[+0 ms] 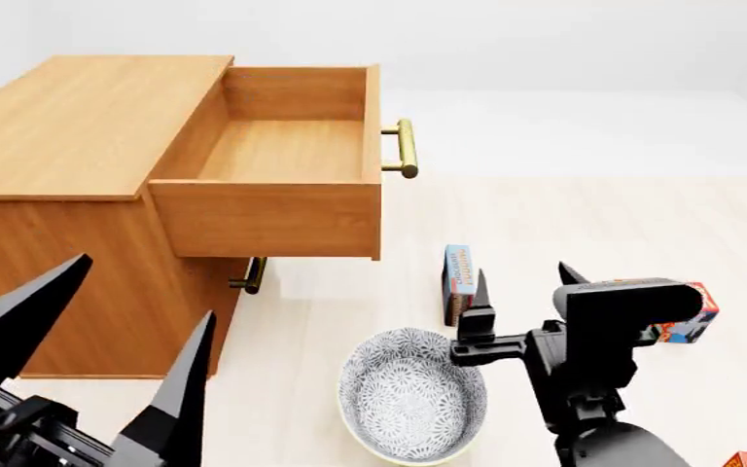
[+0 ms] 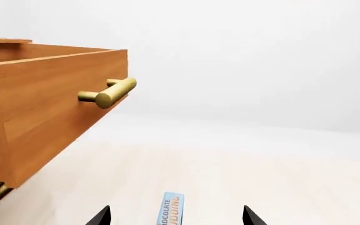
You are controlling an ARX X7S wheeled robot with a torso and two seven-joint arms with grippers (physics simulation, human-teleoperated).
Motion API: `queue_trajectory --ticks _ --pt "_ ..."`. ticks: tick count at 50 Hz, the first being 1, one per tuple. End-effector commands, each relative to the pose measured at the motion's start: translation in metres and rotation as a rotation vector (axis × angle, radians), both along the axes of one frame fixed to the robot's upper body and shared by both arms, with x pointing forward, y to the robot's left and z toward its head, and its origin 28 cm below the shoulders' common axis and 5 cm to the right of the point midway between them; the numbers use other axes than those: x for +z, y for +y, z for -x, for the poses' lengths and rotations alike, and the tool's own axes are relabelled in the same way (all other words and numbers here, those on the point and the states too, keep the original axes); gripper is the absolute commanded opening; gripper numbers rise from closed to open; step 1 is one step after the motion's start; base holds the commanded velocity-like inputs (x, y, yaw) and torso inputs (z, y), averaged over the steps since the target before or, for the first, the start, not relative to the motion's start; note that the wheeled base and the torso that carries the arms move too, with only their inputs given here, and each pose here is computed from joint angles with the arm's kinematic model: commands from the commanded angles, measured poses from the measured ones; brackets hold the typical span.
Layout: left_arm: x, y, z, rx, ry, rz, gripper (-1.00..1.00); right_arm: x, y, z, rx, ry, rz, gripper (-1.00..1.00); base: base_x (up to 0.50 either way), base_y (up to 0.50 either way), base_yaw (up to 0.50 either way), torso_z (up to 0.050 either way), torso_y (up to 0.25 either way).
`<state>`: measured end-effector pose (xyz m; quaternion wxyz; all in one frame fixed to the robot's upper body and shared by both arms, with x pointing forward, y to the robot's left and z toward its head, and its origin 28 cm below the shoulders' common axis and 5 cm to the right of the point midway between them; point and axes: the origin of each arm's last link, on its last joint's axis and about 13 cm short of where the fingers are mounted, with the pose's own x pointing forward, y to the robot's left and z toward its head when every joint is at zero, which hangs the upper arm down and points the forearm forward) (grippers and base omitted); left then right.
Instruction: Put the chocolate pudding in the top drawer of the cabinet and close it.
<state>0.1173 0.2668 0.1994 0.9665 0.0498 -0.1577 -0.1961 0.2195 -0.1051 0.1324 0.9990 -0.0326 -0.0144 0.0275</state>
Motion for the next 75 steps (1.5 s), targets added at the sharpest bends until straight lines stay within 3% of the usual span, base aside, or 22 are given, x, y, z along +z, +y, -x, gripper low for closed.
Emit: queue_trajectory --ticks 1,14,25,43,57,75 --pt "-0.013 0.0 0.004 -0.029 -0.006 -0.012 1.0 0.032 0.0 -0.025 0.073 0.143 -0.01 1.0 0.0 0.0 0.0 0.0 0.0" --pt "-0.016 0.003 0.001 -0.029 -0.002 -0.008 1.0 0.054 0.002 -0.071 0.085 0.269 0.04 1.0 0.0 0.0 0.0 0.0 0.0" --pt "-0.017 0.004 0.002 -0.024 -0.009 -0.006 1.0 0.072 0.002 -0.126 0.055 0.414 0.071 1.0 0.0 0.0 0.0 0.0 0.0" --pt "-0.016 0.01 -0.003 -0.026 -0.04 0.074 1.0 0.074 0.009 -0.195 -0.004 0.621 0.126 1.0 0.0 0.0 0.0 0.0 0.0" --pt "-0.019 0.009 0.002 0.013 -0.098 0.018 1.0 0.058 0.01 -0.189 -0.043 0.741 0.12 1.0 0.0 0.0 0.0 0.0 0.0" --pt "-0.022 0.009 -0.011 0.078 -0.117 0.053 1.0 0.058 0.012 -0.184 -0.004 0.822 0.028 1.0 0.0 0.0 0.0 0.0 0.0"
